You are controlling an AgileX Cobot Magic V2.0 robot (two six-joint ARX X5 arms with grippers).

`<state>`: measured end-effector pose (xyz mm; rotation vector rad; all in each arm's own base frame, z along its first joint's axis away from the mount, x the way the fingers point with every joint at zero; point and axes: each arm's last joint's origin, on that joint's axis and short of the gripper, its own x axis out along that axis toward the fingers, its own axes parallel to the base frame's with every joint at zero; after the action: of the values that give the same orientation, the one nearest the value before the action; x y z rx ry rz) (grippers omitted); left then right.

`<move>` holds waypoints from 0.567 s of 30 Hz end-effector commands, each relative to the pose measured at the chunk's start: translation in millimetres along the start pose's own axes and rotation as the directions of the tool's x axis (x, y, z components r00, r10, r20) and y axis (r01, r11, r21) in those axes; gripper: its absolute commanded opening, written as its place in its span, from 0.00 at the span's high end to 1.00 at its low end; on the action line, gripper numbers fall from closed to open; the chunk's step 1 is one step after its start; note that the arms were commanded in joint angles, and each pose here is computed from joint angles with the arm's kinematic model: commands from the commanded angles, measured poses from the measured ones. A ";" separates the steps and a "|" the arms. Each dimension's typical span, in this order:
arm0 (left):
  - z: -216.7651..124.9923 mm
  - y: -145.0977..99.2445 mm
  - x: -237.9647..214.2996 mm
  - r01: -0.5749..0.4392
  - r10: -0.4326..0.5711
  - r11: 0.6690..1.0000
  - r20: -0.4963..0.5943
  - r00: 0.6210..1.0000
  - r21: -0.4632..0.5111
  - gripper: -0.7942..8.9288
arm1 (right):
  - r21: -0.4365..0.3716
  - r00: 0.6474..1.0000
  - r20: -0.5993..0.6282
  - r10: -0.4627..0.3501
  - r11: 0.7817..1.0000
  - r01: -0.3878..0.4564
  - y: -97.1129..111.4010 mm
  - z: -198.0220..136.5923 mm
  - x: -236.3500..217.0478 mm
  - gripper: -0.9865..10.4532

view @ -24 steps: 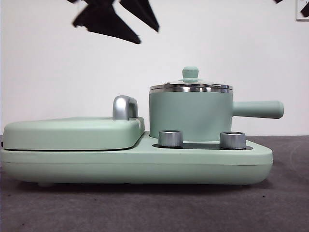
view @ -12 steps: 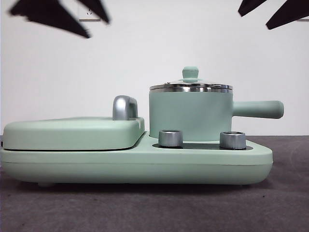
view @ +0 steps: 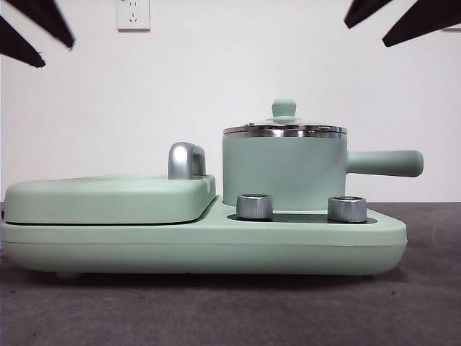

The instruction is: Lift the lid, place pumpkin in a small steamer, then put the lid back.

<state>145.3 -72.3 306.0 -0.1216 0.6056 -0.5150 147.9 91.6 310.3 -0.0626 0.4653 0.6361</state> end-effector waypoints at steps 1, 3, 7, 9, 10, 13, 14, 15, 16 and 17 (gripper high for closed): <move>4.1 -1.8 -2.3 0.008 -0.008 1.000 0.025 1.000 0.023 0.91 | 0.002 1.000 0.023 -0.007 1.000 0.007 0.7 2.9 0.1 0.89; 2.5 -2.0 -4.0 0.008 -0.009 1.000 0.015 1.000 0.019 0.91 | 0.001 1.000 0.024 -0.007 1.000 0.007 0.8 3.0 -0.1 0.89; 3.6 -2.3 -4.7 0.010 -0.011 1.000 0.028 1.000 0.021 0.91 | -0.001 0.999 0.042 -0.010 1.000 0.010 0.6 4.7 -0.2 0.89; 3.4 -2.2 -4.6 0.010 -0.010 1.000 0.026 1.000 0.020 0.91 | -0.001 0.999 0.049 -0.010 1.000 0.010 0.7 5.4 -0.3 0.89; 3.4 -2.3 -4.6 0.010 -0.011 1.000 0.026 1.000 0.021 0.91 | -0.001 0.999 0.049 -0.010 1.000 0.010 0.7 5.4 -0.3 0.89; 3.4 -2.3 -4.6 0.010 -0.011 1.000 0.026 1.000 0.021 0.91 | -0.001 0.999 0.049 -0.010 1.000 0.010 0.7 5.4 -0.3 0.89; 3.5 -2.3 -4.6 0.010 -0.011 1.000 0.026 1.000 0.021 0.91 | -0.001 0.999 0.049 -0.010 1.000 0.010 0.7 5.4 -0.3 0.89; 3.5 -2.3 -4.6 0.010 -0.011 1.000 0.027 1.000 0.021 0.91 | -0.001 0.999 0.049 -0.010 1.000 0.010 0.7 5.4 -0.3 0.89; 3.2 -2.2 -4.5 0.010 -0.010 0.999 0.024 1.000 0.034 0.91 | -0.001 0.999 0.049 -0.010 1.000 0.010 0.7 5.4 -0.3 0.89; 2.8 -2.2 -5.5 0.008 -0.010 0.997 0.023 1.000 0.082 0.91 | -0.001 0.999 0.049 -0.010 1.000 0.011 0.7 5.4 -0.3 0.89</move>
<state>142.0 -70.8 307.7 -0.1065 0.5919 -0.5215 149.1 91.8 313.6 -0.0584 0.4274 0.6229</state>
